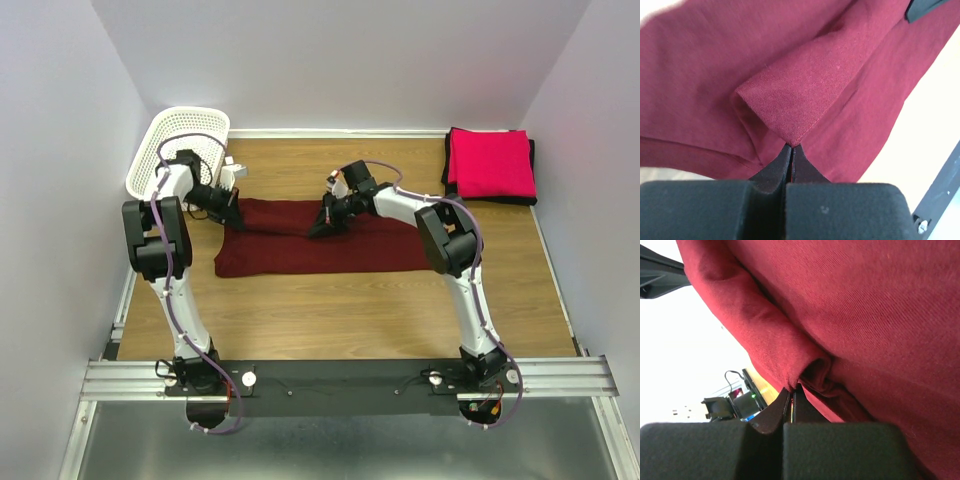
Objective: Fold and stack the t-shirts
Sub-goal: Fold the other side of the tshirt into a rectangle
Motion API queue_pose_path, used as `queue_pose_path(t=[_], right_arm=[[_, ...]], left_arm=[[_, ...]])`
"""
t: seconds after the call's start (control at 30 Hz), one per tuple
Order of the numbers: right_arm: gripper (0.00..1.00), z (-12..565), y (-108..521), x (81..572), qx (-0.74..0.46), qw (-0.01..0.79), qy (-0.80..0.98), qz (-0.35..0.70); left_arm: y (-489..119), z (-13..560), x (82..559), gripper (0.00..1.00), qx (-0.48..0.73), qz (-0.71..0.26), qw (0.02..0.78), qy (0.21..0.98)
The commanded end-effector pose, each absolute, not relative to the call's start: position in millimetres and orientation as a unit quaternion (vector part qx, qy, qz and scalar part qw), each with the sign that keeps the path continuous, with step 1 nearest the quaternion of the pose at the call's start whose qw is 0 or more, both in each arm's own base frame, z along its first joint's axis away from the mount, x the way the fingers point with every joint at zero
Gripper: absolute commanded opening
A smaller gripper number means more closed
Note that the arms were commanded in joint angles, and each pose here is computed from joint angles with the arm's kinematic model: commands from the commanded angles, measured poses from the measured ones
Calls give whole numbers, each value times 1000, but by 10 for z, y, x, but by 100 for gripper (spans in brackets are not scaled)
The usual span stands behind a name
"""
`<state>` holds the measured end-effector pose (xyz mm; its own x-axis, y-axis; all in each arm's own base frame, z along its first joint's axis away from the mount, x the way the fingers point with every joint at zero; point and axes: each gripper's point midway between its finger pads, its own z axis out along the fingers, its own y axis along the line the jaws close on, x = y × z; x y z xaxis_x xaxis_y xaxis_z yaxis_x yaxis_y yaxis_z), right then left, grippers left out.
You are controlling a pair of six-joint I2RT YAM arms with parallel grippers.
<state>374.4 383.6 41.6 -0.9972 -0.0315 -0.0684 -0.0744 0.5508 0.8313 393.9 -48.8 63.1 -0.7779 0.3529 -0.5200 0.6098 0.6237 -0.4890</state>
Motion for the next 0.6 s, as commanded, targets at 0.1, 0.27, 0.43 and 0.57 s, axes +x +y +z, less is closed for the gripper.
queue_pose_path(t=[0.1, 0.27, 0.43, 0.57], right_arm=[[23, 493, 3831, 3594, -34, 4, 876, 482], [68, 787, 3831, 3591, -68, 28, 863, 501], [64, 1293, 3776, 3554, -124, 69, 837, 529], [49, 1339, 3582, 3675, -140, 86, 841, 515]], left_arm=[[-344, 671, 3889, 8, 283, -300, 196, 890], [-393, 955, 3951, 44, 295, -300, 236, 876], [-411, 1232, 3987, 43, 307, -282, 281, 864], [-570, 1322, 3936, 38, 319, -286, 294, 854]])
